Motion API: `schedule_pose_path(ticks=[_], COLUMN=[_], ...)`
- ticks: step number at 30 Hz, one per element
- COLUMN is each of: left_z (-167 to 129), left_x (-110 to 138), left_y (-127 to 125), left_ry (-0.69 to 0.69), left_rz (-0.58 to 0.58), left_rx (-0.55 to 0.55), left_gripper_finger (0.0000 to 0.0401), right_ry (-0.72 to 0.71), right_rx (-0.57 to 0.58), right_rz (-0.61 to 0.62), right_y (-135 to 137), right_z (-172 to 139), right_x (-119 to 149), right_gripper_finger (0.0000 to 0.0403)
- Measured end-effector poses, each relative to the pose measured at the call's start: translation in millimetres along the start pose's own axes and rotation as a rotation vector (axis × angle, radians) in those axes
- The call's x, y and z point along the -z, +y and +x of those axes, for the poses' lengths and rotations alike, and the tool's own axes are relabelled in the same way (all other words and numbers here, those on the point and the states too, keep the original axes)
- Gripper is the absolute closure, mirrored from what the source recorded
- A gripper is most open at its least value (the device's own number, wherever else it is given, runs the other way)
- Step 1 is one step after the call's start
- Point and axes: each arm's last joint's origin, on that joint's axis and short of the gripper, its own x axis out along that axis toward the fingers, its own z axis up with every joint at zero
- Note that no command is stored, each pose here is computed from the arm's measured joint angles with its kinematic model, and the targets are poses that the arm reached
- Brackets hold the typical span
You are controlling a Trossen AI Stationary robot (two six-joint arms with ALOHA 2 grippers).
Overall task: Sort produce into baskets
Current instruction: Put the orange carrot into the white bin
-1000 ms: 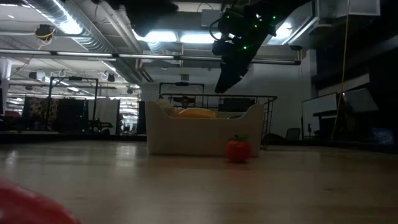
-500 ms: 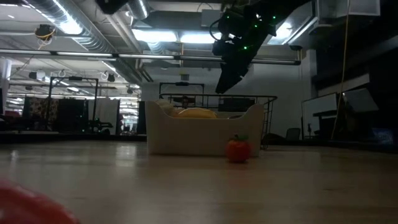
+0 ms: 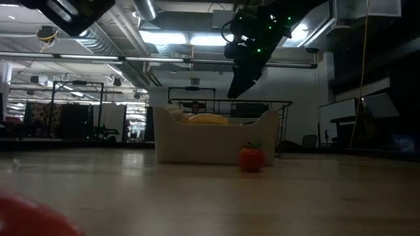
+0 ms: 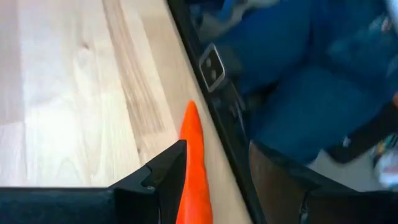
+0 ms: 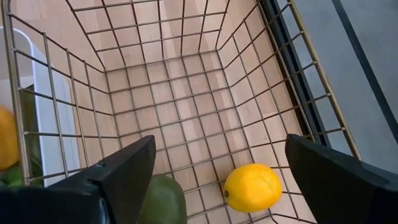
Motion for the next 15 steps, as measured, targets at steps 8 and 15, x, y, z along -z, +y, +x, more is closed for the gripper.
schedule_pose_path(ticks=[8,15], left_z=[34,55], left_x=[5,16], left_y=[-12,-12], left_ry=[0.137,0.187], left_rz=[0.059,0.044], left_rx=[-0.039,-0.065], left_gripper_finger=[0.0231,0.0231], right_ry=[0.0,0.001], right_rx=[0.0,0.0], right_rz=[0.0,0.0], right_y=[0,0], right_z=[0,0], right_x=[0,0], right_gripper_finger=[0.0047,0.0047])
